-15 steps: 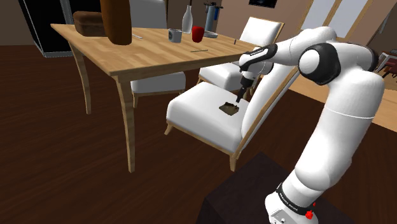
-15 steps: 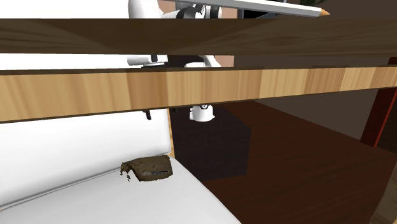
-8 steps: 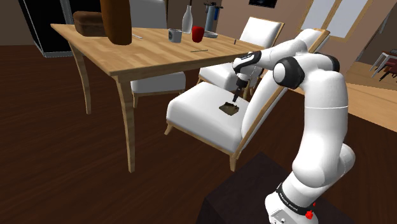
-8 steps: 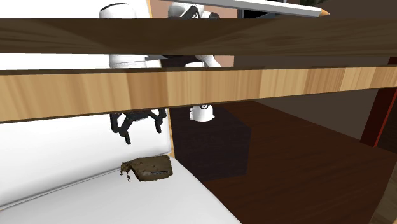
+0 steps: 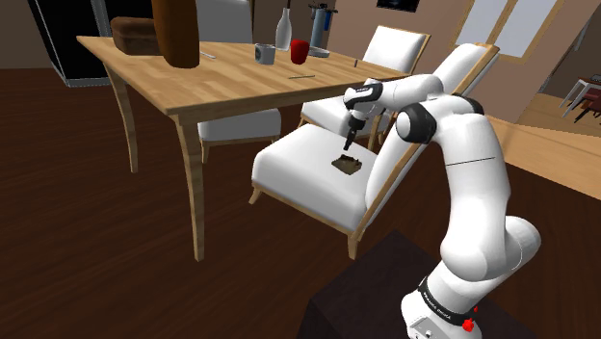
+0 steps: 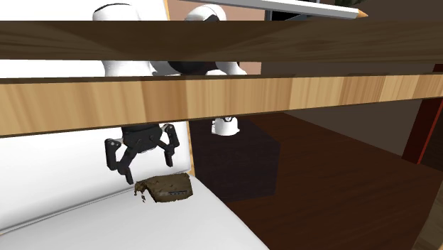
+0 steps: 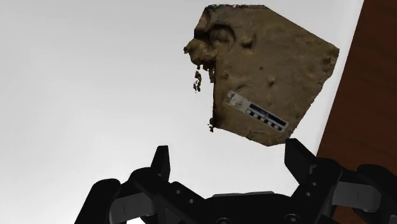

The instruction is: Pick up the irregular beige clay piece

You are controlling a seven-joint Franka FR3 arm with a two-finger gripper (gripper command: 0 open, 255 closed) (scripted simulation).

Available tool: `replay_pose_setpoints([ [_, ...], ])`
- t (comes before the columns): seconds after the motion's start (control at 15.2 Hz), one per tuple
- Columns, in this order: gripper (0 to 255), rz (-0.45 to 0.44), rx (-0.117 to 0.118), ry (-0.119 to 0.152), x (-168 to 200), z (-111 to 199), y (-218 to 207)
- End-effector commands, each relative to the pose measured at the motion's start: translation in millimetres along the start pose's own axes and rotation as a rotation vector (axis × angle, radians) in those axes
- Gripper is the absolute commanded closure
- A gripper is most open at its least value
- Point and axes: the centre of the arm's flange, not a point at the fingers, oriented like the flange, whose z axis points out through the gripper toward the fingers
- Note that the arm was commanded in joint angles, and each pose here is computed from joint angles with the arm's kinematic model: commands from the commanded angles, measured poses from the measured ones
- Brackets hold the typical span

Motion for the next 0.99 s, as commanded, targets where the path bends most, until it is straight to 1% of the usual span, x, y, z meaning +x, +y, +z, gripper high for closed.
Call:
replay_pose_setpoints([
  [0.0,0,0.028,0.031,-0.027,-22.1,33.9,7.9],
  [0.2,0,0.028,0.031,-0.027,-24.3,52.6,8.4],
  [0.33,0,0.028,0.031,-0.027,-24.3,52.6,8.4],
  [0.4,255,0.028,0.031,-0.028,-24.7,52.0,2.8],
  [0.53,255,0.028,0.031,-0.027,-29.6,48.6,3.4],
  [0.59,255,0.027,0.031,-0.027,-37.6,53.8,4.3],
  [0.66,255,0.028,0.031,-0.026,-43.8,50.2,8.7],
  [0.79,255,0.028,0.031,-0.028,-55.1,54.2,17.5],
  [0.86,255,0.029,0.031,-0.027,-59.9,56.3,12.7],
  [0.92,255,0.029,0.032,-0.028,-55.1,45.1,14.7],
])
